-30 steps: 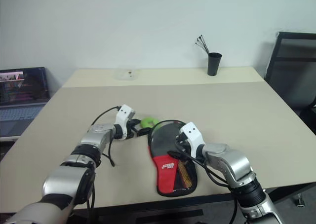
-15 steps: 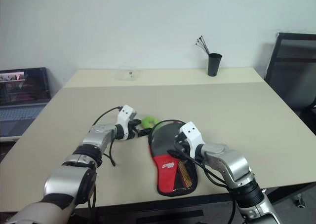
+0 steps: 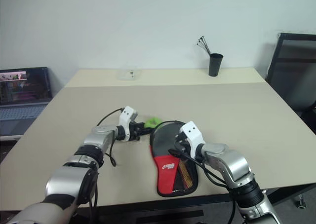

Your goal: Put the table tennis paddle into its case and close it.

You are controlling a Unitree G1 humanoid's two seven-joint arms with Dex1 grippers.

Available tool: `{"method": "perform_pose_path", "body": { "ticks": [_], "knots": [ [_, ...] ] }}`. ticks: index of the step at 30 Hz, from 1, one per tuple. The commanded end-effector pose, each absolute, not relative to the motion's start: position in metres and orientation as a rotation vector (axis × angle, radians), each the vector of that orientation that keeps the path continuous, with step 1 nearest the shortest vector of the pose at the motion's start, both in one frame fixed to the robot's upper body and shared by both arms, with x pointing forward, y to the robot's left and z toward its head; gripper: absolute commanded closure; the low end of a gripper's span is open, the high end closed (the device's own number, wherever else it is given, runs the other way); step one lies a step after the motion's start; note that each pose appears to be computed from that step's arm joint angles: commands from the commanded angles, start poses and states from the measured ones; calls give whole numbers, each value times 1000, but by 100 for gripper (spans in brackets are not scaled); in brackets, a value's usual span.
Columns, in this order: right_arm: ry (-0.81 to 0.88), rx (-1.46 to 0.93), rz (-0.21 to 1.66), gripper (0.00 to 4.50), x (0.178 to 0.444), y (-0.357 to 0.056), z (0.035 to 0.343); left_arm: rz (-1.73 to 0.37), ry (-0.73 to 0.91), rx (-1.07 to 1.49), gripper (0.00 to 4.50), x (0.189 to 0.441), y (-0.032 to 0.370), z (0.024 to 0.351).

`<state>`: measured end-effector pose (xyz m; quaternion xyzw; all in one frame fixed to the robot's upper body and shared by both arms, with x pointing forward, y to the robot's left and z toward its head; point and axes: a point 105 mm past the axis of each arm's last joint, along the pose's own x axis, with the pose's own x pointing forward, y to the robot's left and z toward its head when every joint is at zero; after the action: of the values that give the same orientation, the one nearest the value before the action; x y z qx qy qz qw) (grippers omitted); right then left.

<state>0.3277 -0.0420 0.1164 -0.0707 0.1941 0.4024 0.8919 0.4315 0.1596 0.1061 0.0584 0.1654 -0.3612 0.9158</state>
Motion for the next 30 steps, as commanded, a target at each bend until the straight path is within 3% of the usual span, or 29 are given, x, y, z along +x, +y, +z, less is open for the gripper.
{"method": "perform_pose_path", "body": {
  "ticks": [1, 3, 4, 11, 21, 30],
  "knots": [
    [343, -156, 836, 106, 329, -41, 129, -751, 326, 119, 385, 433, 156, 110],
    [344, -162, 835, 106, 329, -41, 128, -738, 325, 121, 442, 433, 157, 110],
    [344, -166, 835, 106, 329, -41, 127, -730, 319, 122, 449, 434, 158, 111],
    [330, -204, 820, 106, 335, -39, 124, -722, 230, 112, 449, 440, 159, 134],
    [447, -371, 840, 106, 324, -50, 80, -821, 42, 186, 449, 440, 133, 193],
    [470, -373, 832, 106, 322, -55, 75, -747, 92, 434, 449, 454, 123, 171]
  ]
}}
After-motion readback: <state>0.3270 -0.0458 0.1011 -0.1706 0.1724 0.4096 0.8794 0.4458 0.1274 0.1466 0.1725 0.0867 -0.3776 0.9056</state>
